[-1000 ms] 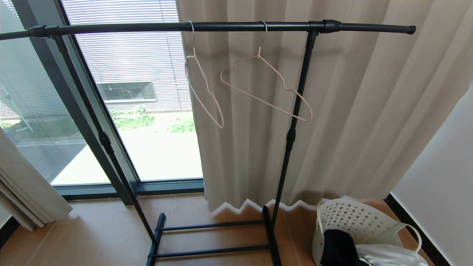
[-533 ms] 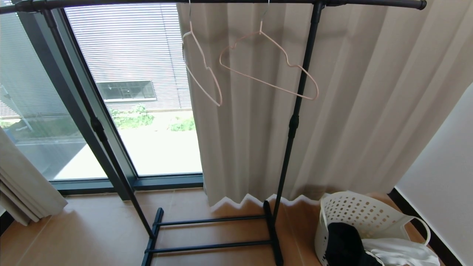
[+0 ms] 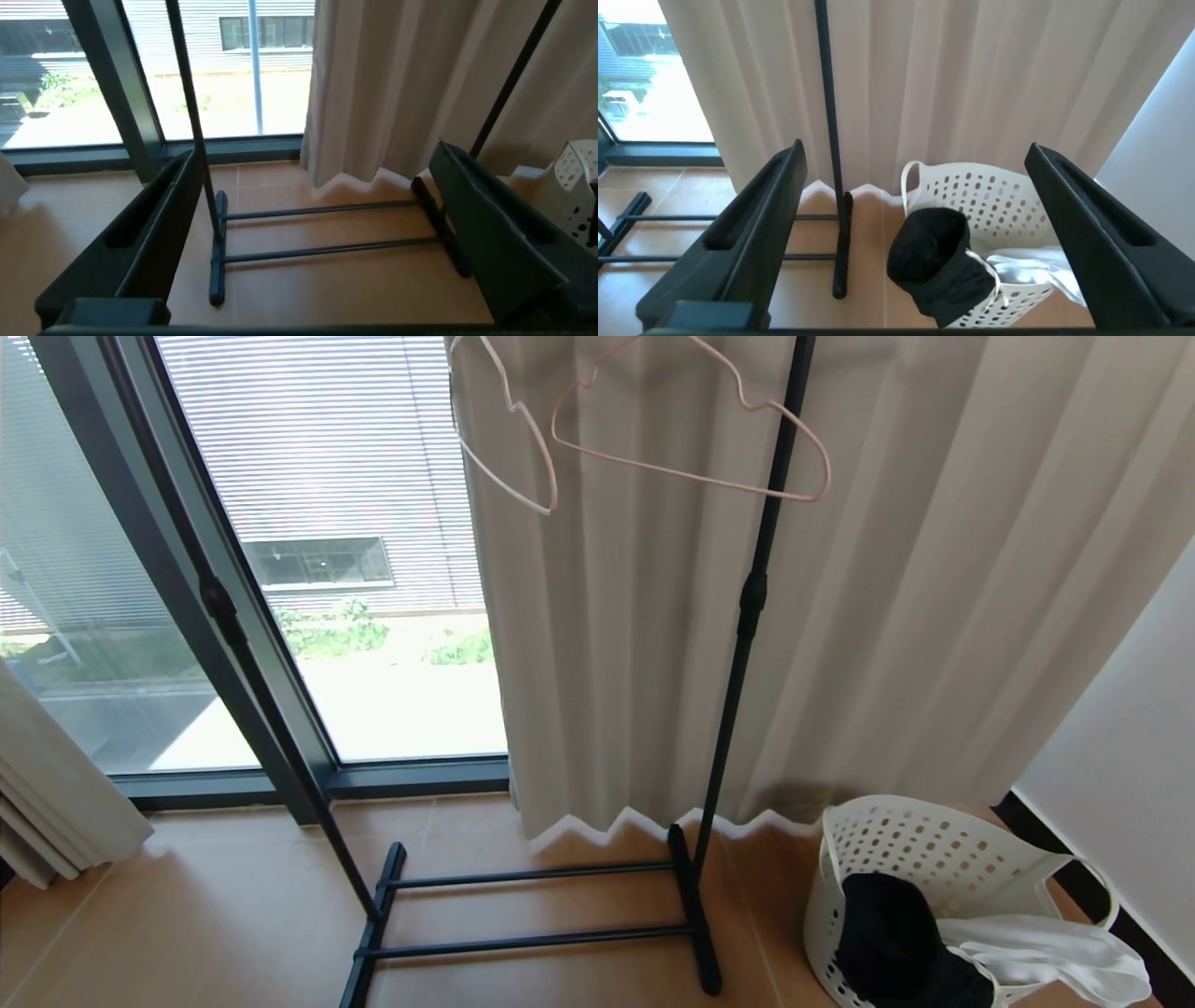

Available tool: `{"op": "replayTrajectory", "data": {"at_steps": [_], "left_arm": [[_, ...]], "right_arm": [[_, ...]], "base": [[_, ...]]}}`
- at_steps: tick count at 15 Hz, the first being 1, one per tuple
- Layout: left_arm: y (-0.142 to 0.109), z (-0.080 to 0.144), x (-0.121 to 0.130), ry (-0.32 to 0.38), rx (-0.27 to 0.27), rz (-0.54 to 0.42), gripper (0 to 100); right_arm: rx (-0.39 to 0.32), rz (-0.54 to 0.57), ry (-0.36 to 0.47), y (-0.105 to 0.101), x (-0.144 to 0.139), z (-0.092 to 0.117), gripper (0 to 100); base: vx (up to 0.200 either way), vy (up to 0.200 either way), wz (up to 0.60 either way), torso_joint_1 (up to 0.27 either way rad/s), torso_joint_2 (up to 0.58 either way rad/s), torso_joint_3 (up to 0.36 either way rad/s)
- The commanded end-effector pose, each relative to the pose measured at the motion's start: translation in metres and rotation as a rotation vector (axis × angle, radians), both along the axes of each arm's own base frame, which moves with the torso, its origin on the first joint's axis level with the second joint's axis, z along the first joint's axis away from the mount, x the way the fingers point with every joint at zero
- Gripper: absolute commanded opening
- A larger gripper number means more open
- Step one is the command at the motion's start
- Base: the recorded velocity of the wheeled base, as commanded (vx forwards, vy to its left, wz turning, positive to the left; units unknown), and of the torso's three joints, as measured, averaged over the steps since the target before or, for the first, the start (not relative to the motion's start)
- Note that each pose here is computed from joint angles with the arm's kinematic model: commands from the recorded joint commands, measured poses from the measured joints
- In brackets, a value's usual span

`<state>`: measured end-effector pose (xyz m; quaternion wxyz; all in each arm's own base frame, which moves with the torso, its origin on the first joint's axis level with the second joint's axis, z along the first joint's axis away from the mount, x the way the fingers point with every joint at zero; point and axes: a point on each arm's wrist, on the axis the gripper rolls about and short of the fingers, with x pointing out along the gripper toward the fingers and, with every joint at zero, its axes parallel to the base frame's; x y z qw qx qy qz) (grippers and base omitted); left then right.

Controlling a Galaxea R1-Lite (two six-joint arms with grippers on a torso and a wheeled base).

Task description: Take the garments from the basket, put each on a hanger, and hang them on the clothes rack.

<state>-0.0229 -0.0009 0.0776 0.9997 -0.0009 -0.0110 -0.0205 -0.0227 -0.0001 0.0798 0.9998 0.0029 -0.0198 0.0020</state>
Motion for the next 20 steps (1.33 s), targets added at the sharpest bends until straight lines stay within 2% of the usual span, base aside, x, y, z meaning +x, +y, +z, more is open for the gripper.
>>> {"op": "replayTrajectory", "data": {"at_steps": [1,2,11,12,17,20], "left_arm": [[0.0,0.0001,0.0001,0.001,0.001,0.0,100],[0.0,0.0001,0.0001,0.001,0.001,0.0,100],[0.0,-0.0001,0.0001,0.002,0.001,0.0,100],[0.0,-0.0001,0.0001,0.002,0.001,0.0,100],[0.0,-0.0001,0.0001,0.002,0.002,0.0,100],[0.0,-0.0001,0.0001,0.002,0.001,0.0,100]], "right_arm": [[-0.003,0.001,-0.002,0.0,0.0,0.0001,100],[-0.003,0.002,0.0,0.0001,0.0,0.0,100],[-0.004,0.005,0.001,0.0001,0.0,-0.0002,100],[-0.004,0.005,0.001,0.0001,0.0,-0.0002,100],[-0.006,0.005,0.001,0.0001,0.0,-0.0002,100],[-0.004,0.005,0.001,0.0001,0.0,-0.0002,100]], "base": [[0.0,0.0,0.0,-0.036,0.45,0.388],[0.0,0.0,0.0,-0.051,0.27,0.232],[0.0,0.0,-0.6,-0.003,0.04,0.033],[0.0,0.0,0.0,0.0,0.0,0.0],[0.0,-0.2,0.0,0.002,0.0,0.002],[0.0,-0.2,-0.4,-0.001,0.0,0.002]]}}
